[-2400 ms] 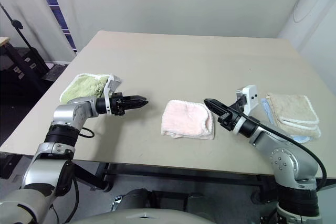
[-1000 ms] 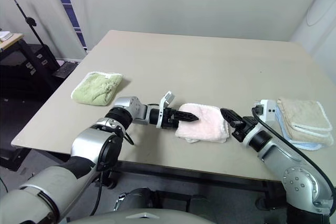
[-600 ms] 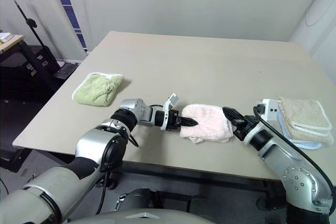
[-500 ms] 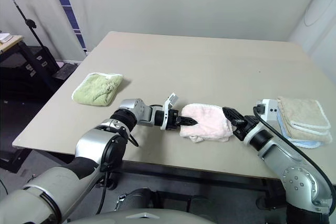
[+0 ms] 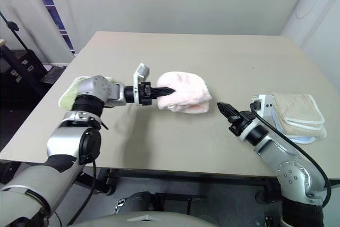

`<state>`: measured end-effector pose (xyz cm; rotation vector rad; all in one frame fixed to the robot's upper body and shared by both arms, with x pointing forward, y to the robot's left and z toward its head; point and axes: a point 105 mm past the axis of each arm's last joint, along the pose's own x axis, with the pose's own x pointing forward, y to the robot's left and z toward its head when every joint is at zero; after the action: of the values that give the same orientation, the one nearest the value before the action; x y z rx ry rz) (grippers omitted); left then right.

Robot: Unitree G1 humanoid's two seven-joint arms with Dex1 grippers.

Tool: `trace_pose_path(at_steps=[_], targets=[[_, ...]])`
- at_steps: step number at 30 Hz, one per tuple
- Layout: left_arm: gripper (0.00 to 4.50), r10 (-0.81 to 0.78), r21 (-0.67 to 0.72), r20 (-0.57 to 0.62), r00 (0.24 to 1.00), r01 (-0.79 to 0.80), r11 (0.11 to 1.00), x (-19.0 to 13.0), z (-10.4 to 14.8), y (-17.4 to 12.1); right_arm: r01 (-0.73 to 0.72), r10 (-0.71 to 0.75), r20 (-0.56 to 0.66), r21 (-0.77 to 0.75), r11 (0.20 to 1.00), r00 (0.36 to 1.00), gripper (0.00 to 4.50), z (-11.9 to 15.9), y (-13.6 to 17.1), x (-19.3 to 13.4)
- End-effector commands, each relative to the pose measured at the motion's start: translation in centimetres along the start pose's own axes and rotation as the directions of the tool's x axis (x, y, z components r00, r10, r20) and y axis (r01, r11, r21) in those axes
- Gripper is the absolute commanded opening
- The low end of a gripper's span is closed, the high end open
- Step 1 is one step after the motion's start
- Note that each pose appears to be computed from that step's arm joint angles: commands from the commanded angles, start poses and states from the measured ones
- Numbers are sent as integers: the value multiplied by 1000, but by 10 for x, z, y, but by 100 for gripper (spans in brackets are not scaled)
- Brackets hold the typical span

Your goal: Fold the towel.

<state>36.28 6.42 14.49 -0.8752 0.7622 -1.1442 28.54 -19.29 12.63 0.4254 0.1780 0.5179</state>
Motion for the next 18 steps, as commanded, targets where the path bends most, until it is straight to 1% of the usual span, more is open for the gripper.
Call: trace_pose_path(at_steps=[1, 3, 6, 9, 12, 15, 18], targets=[[1, -36, 126, 174, 984, 14, 992, -25, 26, -21, -43, 43, -3, -18, 999, 999, 0, 3, 3, 9], [1, -24, 150, 318, 948, -25, 988, -48, 41, -22, -68, 68, -27, -18, 997, 997, 0, -2, 5, 16], [1, -18, 163, 472, 882, -67, 984, -82, 53, -30, -108, 107, -55, -17, 994, 993, 0, -6, 8, 25], [1, -43, 198, 552, 832, -80, 977, -109, 52, -44, -146, 145, -72, -16, 989, 987, 0, -7, 11, 34], [1, -23, 208, 616, 788, -135, 969, -129, 49, -48, -167, 165, -89, -19, 986, 982, 0, -8, 11, 41], [1, 75, 132, 714, 696, -239, 962, -160, 50, -36, -201, 198, -104, -20, 979, 975, 0, -10, 16, 48], [1, 160, 19, 773, 614, -274, 962, -188, 47, -21, -222, 219, -115, -16, 975, 969, 0, -13, 19, 52]])
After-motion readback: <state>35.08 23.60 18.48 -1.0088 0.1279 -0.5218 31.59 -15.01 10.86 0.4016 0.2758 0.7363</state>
